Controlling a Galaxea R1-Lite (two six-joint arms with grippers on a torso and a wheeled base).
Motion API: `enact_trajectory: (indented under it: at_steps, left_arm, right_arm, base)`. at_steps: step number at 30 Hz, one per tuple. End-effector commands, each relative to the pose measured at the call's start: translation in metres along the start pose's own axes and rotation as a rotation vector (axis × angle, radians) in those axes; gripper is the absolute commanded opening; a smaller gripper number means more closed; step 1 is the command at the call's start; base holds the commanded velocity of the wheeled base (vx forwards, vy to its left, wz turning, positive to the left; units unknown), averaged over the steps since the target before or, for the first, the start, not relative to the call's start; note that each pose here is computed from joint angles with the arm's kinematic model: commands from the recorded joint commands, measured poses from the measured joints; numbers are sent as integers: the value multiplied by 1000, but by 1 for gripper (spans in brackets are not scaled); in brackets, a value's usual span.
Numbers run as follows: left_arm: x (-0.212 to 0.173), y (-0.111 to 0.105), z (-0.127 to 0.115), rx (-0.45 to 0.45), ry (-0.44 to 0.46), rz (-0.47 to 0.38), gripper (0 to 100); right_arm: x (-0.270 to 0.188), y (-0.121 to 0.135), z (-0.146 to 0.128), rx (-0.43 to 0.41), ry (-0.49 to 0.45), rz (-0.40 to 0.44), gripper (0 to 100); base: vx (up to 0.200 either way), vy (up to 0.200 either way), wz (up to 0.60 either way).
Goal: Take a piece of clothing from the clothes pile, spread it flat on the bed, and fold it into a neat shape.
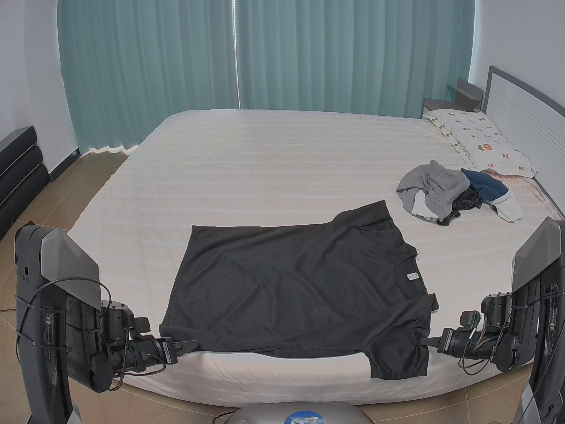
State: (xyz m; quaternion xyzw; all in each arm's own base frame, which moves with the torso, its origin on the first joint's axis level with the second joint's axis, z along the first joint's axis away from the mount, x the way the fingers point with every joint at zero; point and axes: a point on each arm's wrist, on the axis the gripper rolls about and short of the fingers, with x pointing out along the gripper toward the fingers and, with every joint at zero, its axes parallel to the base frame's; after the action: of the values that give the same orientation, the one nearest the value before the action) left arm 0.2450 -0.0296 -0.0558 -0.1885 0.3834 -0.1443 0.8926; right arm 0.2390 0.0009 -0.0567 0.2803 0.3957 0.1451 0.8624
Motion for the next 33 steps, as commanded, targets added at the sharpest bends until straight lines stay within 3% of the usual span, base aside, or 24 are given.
enact_trajectory:
  at_steps: [1,10,18,28,33]
  left_arm:
    - [0,1,-2,-3,3,4,0]
    - [-20,12,-8,-58,30,40,0]
    - [-39,7,-9,-78,37,29,0]
    - [-40,15,-6,-102,14,55,0]
    - [-41,14,-9,-102,27,55,0]
  right_arm:
    - [0,0,1,-5,-7,3,0]
    - [-1,1,2,-5,-14,4,0]
    - [-21,14,2,-16,-28,13,0]
    - [-42,25,4,-26,-56,22,0]
    - [-48,26,-6,11,41,-12,0]
  base:
    - [0,0,0]
    - [0,0,0]
    - [0,0,0]
    - [0,0,0]
    - [0,0,0]
